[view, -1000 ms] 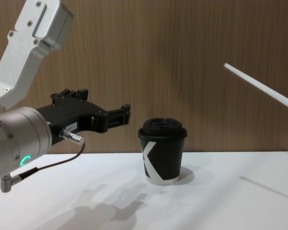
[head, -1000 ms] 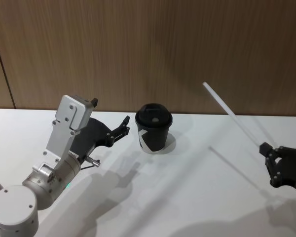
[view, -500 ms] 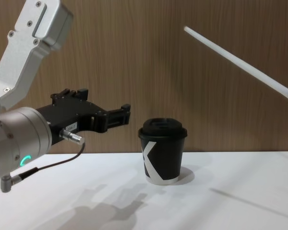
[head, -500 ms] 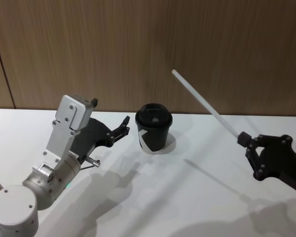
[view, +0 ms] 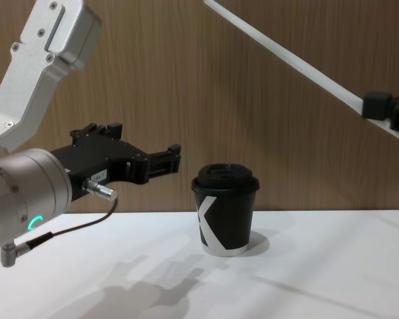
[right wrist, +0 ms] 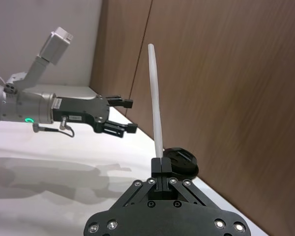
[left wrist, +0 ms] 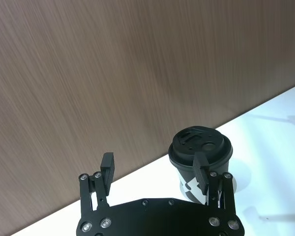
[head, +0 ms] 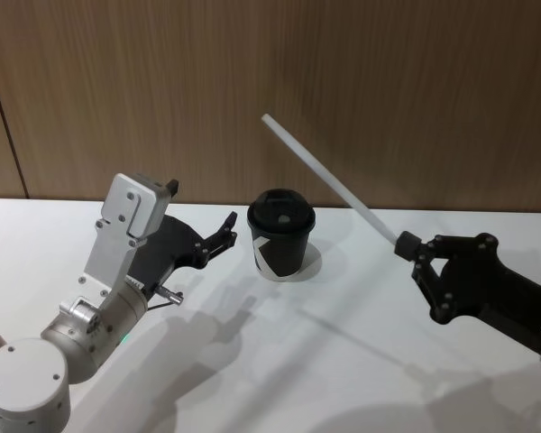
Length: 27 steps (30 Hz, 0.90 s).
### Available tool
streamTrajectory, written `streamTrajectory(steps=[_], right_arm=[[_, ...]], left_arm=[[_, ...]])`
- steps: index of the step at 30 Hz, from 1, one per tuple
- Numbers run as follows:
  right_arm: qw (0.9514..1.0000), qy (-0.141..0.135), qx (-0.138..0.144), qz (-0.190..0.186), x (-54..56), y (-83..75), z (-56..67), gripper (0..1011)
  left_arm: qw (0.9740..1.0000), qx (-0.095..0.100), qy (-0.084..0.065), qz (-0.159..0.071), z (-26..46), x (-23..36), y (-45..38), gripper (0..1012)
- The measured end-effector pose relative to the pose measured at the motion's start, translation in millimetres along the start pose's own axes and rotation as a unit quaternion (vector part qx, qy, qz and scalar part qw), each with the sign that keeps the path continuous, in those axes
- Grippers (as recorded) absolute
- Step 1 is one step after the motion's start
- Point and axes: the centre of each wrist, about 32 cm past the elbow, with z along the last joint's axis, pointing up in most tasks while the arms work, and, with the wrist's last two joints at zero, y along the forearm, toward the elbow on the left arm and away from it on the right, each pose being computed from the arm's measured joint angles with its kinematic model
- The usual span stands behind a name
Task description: Pick up the straw with one hand, pass it to the other hand, and insert it into the cup.
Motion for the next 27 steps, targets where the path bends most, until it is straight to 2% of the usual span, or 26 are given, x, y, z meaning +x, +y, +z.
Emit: streamTrajectory(steps=[18, 27], right_arm=[[0.9984, 0.026, 0.022, 0.045, -10.1, 22.7, 9.9, 2], [0.9975, 0.031, 0.028, 0.056, -13.6, 28.4, 12.9, 2]], left_arm=[[1.0000, 0.000, 0.000, 0.000, 0.0, 0.0, 0.0, 1003], [1.0000, 0.000, 0.000, 0.000, 0.0, 0.0, 0.0, 1003]])
